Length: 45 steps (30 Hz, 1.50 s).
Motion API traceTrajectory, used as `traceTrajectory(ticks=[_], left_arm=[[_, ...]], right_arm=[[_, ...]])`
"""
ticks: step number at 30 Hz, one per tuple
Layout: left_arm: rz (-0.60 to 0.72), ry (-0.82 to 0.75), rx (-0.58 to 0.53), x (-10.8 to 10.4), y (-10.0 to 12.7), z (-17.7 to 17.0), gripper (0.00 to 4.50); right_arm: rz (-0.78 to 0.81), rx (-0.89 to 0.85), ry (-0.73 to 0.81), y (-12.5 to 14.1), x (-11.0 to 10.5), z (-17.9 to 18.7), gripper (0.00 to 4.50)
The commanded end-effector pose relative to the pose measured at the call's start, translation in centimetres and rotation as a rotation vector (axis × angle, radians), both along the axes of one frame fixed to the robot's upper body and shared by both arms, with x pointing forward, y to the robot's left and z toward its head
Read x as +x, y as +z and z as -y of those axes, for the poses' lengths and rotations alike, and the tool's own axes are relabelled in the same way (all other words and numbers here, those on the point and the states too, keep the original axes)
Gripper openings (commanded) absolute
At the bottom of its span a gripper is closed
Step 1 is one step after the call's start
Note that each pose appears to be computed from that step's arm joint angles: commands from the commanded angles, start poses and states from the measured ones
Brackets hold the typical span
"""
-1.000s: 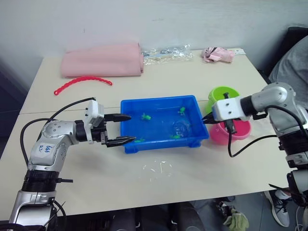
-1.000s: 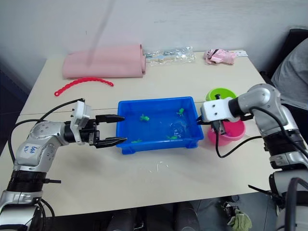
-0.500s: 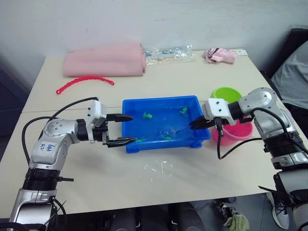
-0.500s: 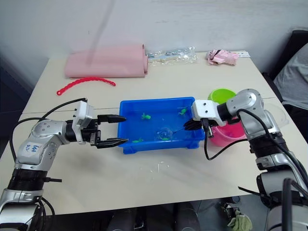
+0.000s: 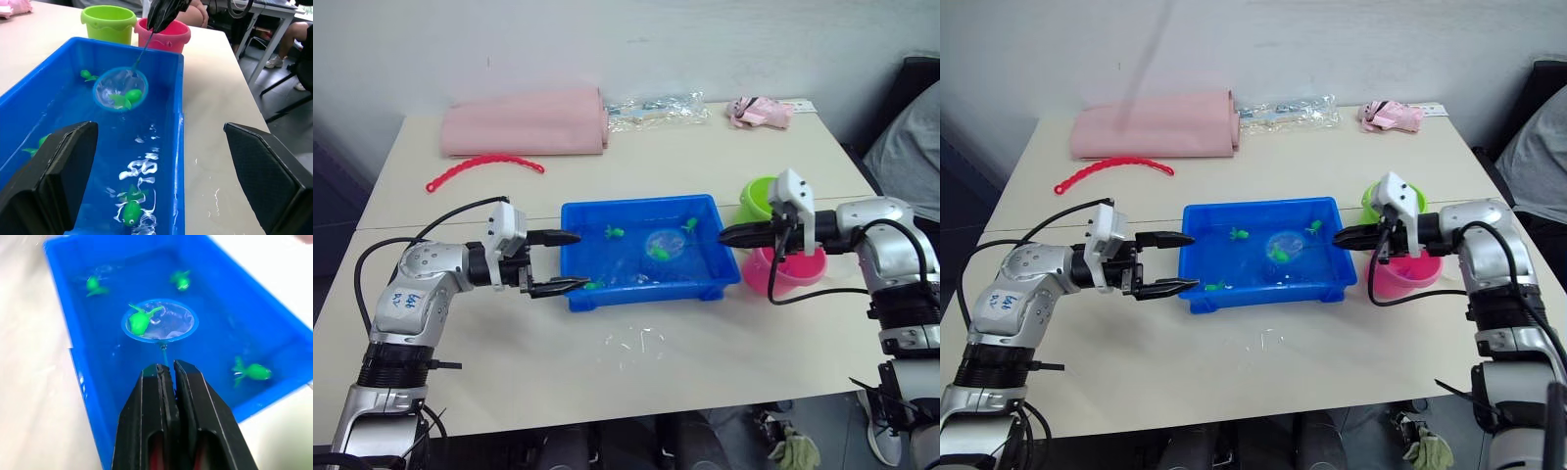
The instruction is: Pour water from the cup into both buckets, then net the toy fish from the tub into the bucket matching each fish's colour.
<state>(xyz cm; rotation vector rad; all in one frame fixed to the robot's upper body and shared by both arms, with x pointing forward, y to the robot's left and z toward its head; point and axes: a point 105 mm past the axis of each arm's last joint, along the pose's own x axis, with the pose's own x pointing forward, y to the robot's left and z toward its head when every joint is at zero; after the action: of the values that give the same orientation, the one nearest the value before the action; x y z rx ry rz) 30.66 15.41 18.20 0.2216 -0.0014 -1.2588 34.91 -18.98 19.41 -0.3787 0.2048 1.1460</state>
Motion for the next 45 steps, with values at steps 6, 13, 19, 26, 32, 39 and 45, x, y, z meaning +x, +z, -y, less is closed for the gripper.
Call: traceTrajectory(ticks=[6,13,19,26,32,39,45], left_arm=[[0.043,0.041,-0.162,0.5,3.3,1.2,4.48],[0.032,0.08,-0.243,1.6,4.9,3.1,4.48],[0.014,0.094,-0.247,2.7,5.8,4.8,4.48],[0.008,0.051,-0.266,2.9,6.9,6.7,4.48],[0.007,0.044,-0.269,2.6,6.6,7.4,4.48],[0.017,0.049,-0.267,2.1,6.3,7.2,4.48],[0.023,0.049,-0.256,1.9,6.0,7.2,4.48]], right_arm=[[0.178,0.183,-0.12,3.3,-4.9,1.2,0.0],[0.253,0.247,-0.289,3.5,-7.8,2.5,0.0],[0.329,0.209,-0.421,4.7,-9.1,5.2,0.0],[0.399,0.085,-0.649,4.9,-6.1,9.9,0.0],[0.481,-0.104,-0.753,3.4,-3.1,13.0,0.0],[0.696,-0.538,-0.666,3.3,-0.8,14.6,0.0],[0.865,-0.888,-0.441,3.1,-0.1,14.5,0.0]])
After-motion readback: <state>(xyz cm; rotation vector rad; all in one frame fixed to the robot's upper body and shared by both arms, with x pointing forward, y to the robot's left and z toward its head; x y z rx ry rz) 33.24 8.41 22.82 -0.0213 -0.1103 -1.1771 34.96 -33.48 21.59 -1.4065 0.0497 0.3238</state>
